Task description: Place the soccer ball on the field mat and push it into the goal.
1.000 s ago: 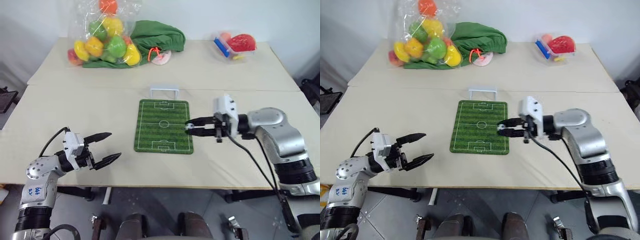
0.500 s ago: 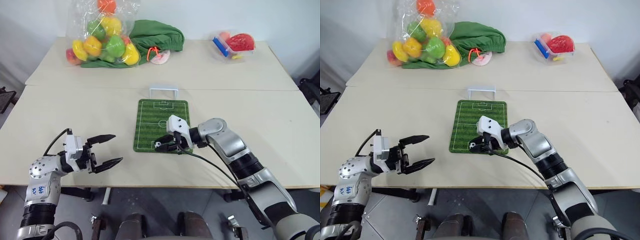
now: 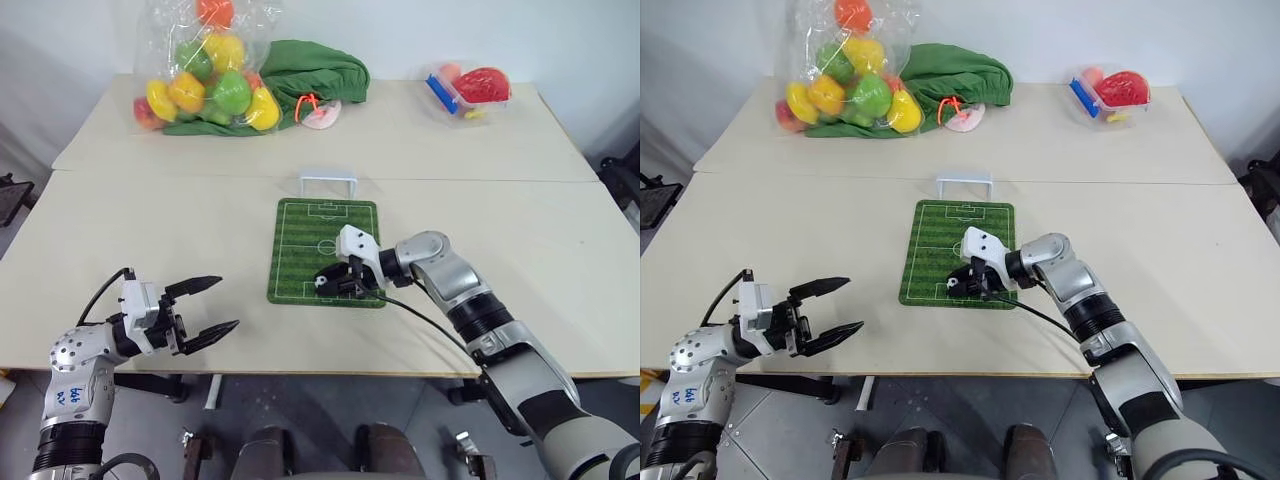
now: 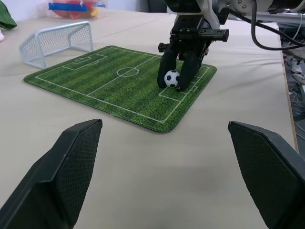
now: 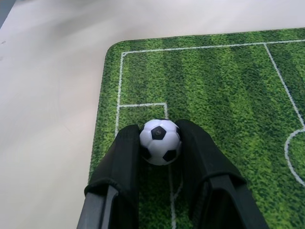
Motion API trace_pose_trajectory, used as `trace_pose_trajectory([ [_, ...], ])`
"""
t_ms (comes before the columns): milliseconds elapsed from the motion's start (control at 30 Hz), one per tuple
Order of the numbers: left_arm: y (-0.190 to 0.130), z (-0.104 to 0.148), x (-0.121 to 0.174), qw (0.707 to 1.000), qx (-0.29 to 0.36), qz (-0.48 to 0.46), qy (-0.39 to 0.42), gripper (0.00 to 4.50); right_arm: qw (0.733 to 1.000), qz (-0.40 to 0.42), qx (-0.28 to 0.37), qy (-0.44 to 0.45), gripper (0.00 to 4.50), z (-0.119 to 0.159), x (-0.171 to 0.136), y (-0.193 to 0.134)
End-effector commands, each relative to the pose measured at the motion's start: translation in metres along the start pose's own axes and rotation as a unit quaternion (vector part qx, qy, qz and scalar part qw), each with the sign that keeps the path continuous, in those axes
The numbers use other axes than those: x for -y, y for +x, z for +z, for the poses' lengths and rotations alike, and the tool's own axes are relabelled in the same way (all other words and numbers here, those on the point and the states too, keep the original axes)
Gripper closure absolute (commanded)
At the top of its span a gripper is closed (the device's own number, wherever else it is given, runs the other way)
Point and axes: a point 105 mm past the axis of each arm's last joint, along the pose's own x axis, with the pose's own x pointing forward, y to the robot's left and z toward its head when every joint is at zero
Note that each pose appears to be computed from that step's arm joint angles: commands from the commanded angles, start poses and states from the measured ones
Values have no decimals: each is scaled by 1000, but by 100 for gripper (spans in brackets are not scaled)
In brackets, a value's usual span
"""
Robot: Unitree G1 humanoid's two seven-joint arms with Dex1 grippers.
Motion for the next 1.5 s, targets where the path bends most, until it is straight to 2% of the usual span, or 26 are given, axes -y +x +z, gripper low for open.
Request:
trace_pose_trajectory([
  [33, 0, 10, -2, 1000, 12, 5, 20, 0, 1000, -1, 5, -7, 294, 4, 2, -5],
  [167, 2, 10, -4, 1000, 12, 7, 21, 0, 1000, 5, 5, -11, 175, 4, -1, -6],
  [600, 7, 10, -7, 1000, 16, 6, 23, 0, 999, 2, 17, -38, 175, 22, -2, -13],
  [867, 10, 10, -11, 1000, 17, 3, 22, 0, 995, -7, 51, -89, 175, 73, -2, -29],
  [1000, 10, 10, -11, 1000, 18, 1, 21, 0, 995, 7, 54, -88, 271, 66, -23, -28],
  [1167, 13, 10, -9, 1000, 21, -6, 18, 0, 997, 24, 33, -59, 441, 42, -46, -18],
  [1367, 11, 11, -7, 1000, 22, -15, 16, 0, 999, 11, 23, -20, 447, 22, -44, -9],
  [1500, 8, 11, -10, 1000, 16, -13, 22, 0, 1000, -14, 19, -12, 447, 17, -27, -4],
])
